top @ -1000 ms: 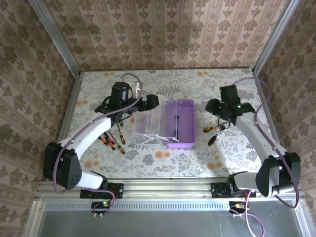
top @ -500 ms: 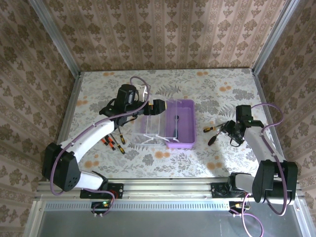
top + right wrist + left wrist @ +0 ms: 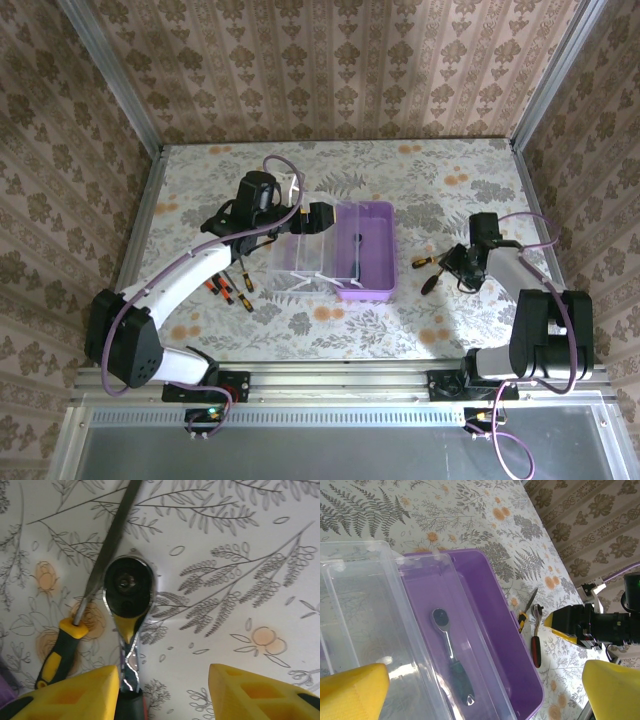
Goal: Pack the tool kit
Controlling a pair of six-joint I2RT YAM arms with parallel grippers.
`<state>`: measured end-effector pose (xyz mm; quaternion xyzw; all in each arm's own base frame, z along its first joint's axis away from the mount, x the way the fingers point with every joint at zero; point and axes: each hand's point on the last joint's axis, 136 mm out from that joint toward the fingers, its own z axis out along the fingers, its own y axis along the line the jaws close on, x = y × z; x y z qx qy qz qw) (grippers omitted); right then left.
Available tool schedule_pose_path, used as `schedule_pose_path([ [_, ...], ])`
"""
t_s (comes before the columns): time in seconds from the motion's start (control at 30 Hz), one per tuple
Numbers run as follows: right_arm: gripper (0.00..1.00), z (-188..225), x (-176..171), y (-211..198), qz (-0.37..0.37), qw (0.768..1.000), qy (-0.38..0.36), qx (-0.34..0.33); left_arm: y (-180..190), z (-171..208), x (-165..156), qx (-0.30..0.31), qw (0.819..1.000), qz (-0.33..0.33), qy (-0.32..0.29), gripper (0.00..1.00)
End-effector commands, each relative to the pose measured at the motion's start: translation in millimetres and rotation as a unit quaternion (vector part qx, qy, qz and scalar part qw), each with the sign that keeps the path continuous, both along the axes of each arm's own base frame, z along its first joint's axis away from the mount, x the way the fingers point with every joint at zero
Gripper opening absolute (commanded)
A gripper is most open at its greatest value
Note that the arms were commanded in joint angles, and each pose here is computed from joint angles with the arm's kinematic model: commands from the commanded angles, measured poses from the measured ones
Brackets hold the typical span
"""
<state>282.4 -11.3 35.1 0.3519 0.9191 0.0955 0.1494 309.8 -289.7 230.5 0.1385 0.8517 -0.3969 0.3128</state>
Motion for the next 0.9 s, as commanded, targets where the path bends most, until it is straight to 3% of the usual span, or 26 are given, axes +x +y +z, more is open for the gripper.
schedule_pose_path([
  [0.0,0.50,-1.6,11.8,8.9,0.003,1.000,-0.001,0.012,0.2,23.0,-2.3,-0.004,0.999,-0.006,-0.033,1.00],
  [0.17,0.44,-10.4,13.5,17.3,0.008,1.000,0.015,0.009,0.8,23.1,-2.5,-0.002,0.999,-0.006,-0.035,1.00],
  [0.7,0.09,-22.4,14.6,6.2,-0.018,0.999,0.032,0.012,7.3,29.5,-1.2,0.004,0.999,0.007,-0.050,1.00],
  [0.87,0.03,-17.1,15.2,5.6,-0.016,1.000,0.021,0.010,7.2,31.3,-1.7,0.002,0.999,0.006,-0.052,1.00],
])
